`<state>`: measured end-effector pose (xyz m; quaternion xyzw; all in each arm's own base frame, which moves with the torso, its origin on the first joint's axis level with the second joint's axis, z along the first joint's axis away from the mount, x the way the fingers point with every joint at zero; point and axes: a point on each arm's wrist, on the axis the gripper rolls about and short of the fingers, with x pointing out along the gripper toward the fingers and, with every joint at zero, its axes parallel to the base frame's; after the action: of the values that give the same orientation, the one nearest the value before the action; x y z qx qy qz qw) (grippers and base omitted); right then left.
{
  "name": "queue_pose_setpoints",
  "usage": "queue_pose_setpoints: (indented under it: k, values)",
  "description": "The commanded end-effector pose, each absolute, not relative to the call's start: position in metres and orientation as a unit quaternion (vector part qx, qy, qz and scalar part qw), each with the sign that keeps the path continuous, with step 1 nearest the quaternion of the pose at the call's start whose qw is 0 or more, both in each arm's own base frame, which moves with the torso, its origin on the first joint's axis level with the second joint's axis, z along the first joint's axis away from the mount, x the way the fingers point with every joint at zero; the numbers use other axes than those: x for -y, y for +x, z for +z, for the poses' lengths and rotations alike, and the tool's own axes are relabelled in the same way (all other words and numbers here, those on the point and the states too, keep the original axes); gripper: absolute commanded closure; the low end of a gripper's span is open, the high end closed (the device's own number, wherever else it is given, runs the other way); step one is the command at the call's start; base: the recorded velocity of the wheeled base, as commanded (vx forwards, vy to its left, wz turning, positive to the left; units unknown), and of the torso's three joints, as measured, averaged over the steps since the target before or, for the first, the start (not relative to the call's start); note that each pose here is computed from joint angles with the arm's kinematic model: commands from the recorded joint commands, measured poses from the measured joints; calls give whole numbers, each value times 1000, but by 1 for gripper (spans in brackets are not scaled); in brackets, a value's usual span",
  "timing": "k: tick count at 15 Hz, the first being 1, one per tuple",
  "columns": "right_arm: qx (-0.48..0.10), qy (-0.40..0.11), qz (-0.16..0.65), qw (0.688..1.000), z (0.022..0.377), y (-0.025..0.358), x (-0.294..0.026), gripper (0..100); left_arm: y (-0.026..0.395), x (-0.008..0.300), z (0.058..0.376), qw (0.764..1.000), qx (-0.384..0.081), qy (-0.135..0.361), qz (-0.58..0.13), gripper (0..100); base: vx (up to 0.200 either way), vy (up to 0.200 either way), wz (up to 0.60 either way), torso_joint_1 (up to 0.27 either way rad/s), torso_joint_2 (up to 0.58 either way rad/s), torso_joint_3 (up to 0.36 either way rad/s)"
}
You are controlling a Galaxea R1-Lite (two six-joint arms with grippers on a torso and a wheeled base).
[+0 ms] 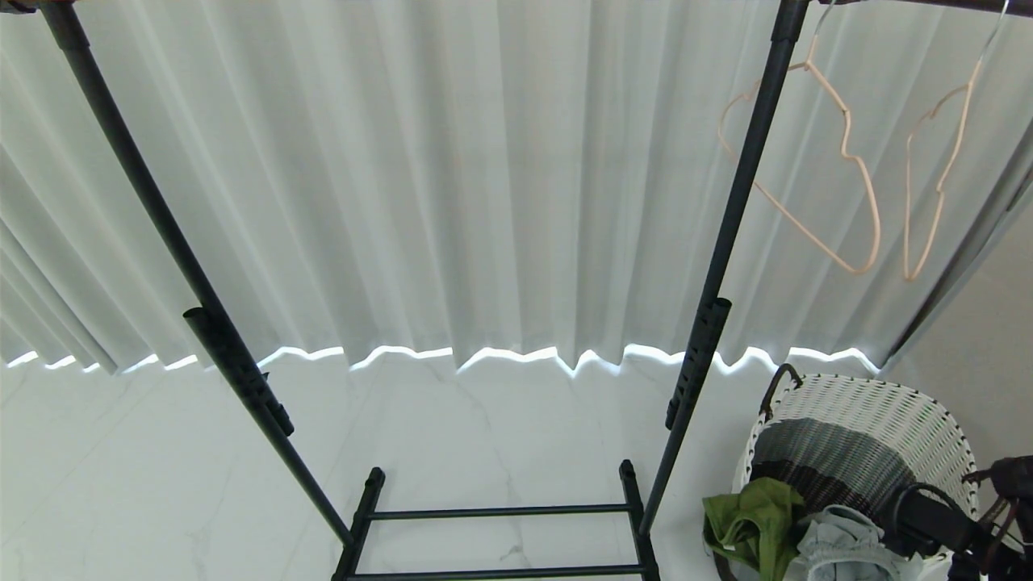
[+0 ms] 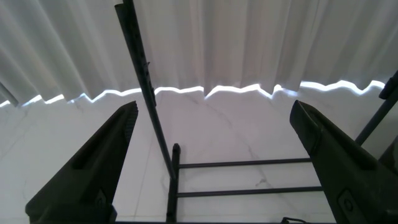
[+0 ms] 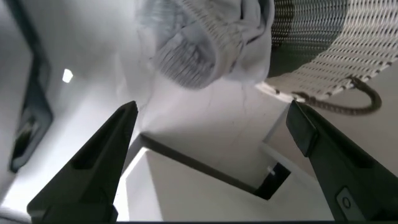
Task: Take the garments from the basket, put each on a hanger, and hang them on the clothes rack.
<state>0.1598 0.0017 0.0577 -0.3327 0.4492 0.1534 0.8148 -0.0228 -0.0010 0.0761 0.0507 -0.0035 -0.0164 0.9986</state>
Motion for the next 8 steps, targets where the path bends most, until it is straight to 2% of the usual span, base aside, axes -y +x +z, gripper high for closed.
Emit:
queue_pose_setpoints:
  k: [1,8]
  values:
    - [-494,-328,157,790,22,182,9,0,-23,1,76,999,4,51,-16,0,0,0,0,0,0,0]
    - [-462,-321,119,818,-11,213,24,0,-23,1,76,999,4,51,-16,0,0,0,0,0,0,0]
